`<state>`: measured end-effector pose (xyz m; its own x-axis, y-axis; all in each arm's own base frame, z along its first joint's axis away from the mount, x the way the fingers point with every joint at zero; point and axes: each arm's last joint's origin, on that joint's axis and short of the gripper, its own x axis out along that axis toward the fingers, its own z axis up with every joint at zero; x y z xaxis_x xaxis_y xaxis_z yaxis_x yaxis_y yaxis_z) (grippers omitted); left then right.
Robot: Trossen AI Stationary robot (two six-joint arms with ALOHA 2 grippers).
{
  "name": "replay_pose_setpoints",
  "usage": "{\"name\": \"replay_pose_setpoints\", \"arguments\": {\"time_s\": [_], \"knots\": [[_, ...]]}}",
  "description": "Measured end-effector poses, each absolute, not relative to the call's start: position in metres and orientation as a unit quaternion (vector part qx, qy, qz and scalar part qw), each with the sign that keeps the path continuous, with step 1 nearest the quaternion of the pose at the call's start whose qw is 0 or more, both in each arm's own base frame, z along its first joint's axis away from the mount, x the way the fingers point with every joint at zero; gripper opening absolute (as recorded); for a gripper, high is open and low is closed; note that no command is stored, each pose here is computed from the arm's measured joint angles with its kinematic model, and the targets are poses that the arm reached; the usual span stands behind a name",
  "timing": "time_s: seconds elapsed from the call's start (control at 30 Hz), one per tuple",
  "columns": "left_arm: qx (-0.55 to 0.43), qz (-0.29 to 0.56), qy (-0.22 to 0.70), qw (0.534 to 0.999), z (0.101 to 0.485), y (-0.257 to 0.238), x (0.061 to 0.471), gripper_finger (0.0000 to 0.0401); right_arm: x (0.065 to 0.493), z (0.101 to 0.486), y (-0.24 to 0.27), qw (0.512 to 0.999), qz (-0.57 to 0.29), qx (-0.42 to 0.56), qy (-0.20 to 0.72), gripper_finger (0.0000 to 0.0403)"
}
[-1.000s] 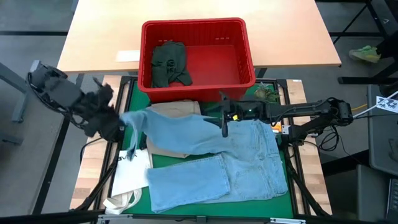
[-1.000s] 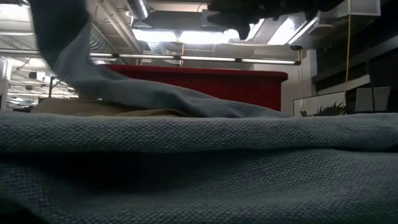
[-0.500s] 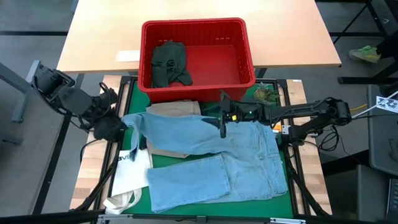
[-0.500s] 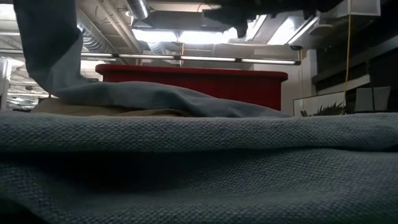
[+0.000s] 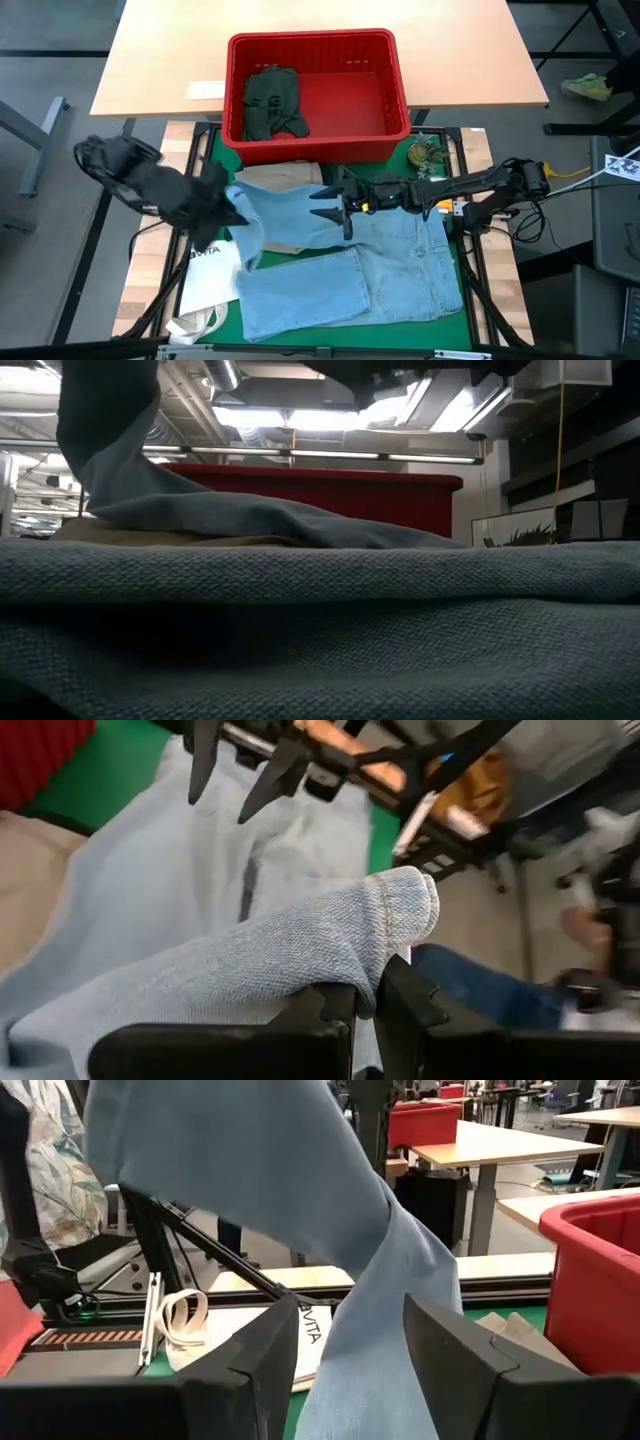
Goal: Fold Laundry from Bin
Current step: Fold the light blue pants
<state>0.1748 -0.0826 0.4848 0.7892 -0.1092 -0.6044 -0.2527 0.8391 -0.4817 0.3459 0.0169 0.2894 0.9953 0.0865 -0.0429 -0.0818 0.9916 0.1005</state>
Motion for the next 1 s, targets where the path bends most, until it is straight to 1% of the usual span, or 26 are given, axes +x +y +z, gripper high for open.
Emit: {"name": "replay_pose_setpoints", "arguments": {"time_s": [0.2,0.33,0.53,0.67,0.83,1.0], "knots": [[-0.259,0.088,0.37,0.888,0.457,-0.095,0.226,0.0016,0.343,0.294,0.02,0.994,0.091,0.05,0.017,0.0184],[-0.258,0.095,0.418,0.866,0.436,-0.093,0.259,0.0016,0.341,0.297,0.021,0.992,0.118,0.05,0.016,0.0184],[-0.248,0.107,0.472,0.839,0.405,-0.081,0.3,0.0016,0.341,0.289,0.021,0.99,0.118,0.053,0.056,0.0184],[-0.254,0.132,0.481,0.829,0.394,-0.069,0.314,0.0016,0.341,0.282,0.02,0.991,0.09,0.054,0.087,0.0184],[-0.26,0.146,0.48,0.825,0.392,-0.06,0.318,0.0016,0.341,0.283,0.019,0.993,0.068,0.052,0.08,0.0184],[-0.263,0.142,0.47,0.831,0.393,-0.059,0.321,0.0016,0.341,0.284,0.019,0.994,0.062,0.051,0.075,0.0184]]}}
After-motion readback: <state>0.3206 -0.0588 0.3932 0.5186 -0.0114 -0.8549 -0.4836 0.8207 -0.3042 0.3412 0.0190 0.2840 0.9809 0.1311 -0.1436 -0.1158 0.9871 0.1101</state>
